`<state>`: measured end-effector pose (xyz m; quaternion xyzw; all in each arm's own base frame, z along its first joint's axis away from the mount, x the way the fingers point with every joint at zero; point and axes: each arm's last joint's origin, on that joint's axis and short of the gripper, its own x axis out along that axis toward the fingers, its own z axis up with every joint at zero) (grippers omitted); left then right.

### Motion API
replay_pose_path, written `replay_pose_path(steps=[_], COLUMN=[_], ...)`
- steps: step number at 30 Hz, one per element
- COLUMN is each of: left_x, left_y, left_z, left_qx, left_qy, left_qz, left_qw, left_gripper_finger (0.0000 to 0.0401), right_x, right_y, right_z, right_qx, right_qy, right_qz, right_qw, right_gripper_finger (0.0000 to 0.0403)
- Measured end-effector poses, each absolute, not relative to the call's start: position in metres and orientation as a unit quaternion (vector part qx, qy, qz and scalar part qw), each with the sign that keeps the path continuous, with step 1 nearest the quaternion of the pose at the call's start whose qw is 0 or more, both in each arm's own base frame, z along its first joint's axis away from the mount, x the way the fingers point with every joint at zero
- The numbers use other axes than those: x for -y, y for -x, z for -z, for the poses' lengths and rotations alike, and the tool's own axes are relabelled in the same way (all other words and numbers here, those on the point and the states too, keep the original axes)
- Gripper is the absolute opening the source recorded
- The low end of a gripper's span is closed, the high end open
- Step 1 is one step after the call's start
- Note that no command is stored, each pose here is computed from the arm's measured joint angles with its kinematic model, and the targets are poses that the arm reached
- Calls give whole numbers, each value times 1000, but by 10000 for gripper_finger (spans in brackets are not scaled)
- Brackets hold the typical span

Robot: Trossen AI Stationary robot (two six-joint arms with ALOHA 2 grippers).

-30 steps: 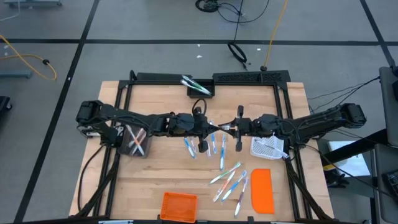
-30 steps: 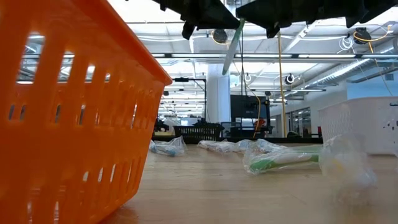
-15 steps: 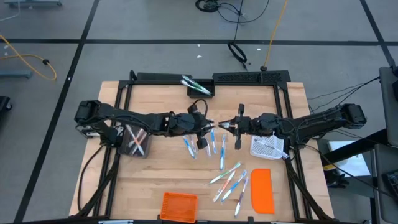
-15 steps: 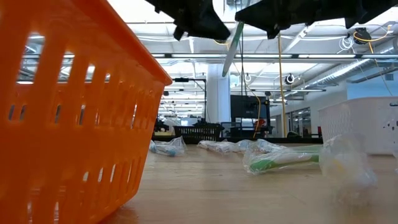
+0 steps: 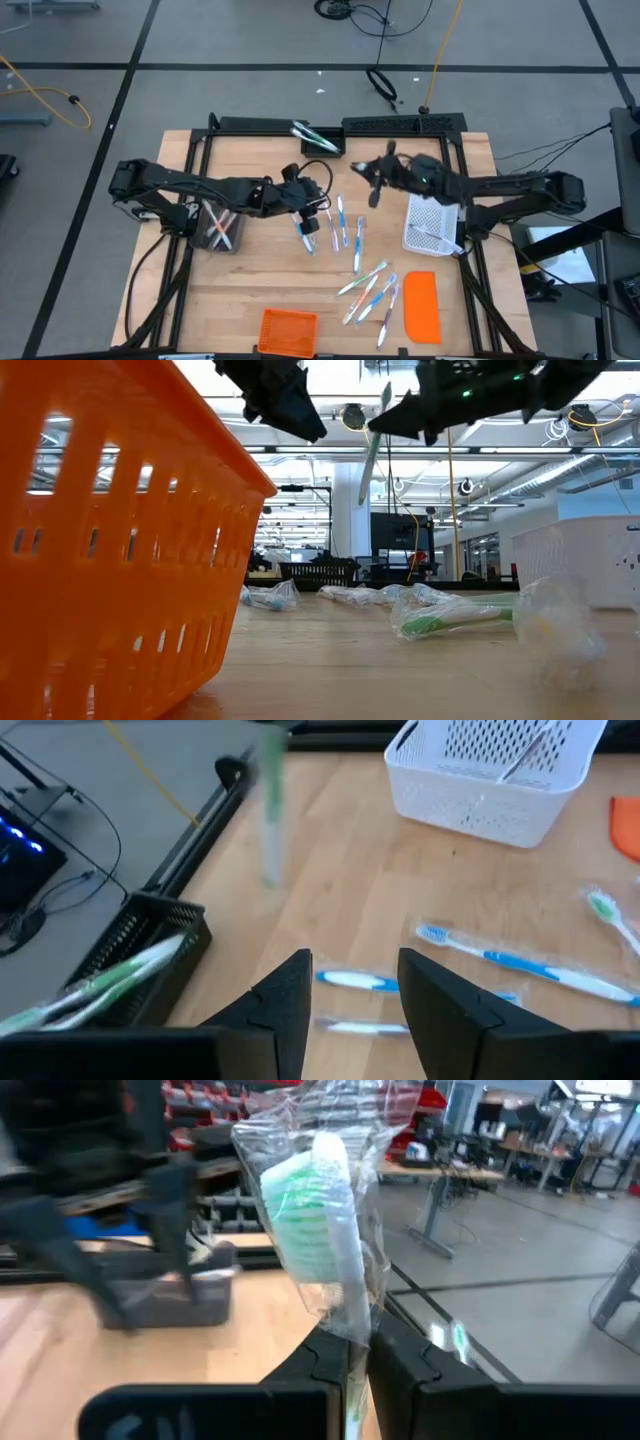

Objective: Pick & Place Toothbrushes
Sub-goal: Put the green toothbrush into the black bin

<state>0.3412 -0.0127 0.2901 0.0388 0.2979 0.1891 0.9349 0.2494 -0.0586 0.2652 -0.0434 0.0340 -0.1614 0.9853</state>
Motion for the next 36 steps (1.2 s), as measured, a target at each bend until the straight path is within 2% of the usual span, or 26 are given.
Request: replay_pose_path(steps=[10, 15, 24, 36], left_x=[13, 13, 12, 8], left_y=[-342, -342, -343, -344], left_z=[-291, -291, -293, -293], left_qx=[-293, -291, -280, -279], left_qy=[-27, -27, -26, -24], left_qz=[-192, -192, -193, -199], left_qw=[936, 937, 940, 939], left_gripper_finger=[152, 152, 152, 152], right_x=[129, 165, 214, 250], right_y=[-291, -302, -334, -337], right_z=[-251, -252, -241, -234], right_qx=[-104, -110, -191, -255], right_qy=[37, 28, 8, -39], right_qz=[190, 212, 203, 199], right_qw=[976, 971, 960, 945], right_gripper_finger=[13, 13, 13, 13])
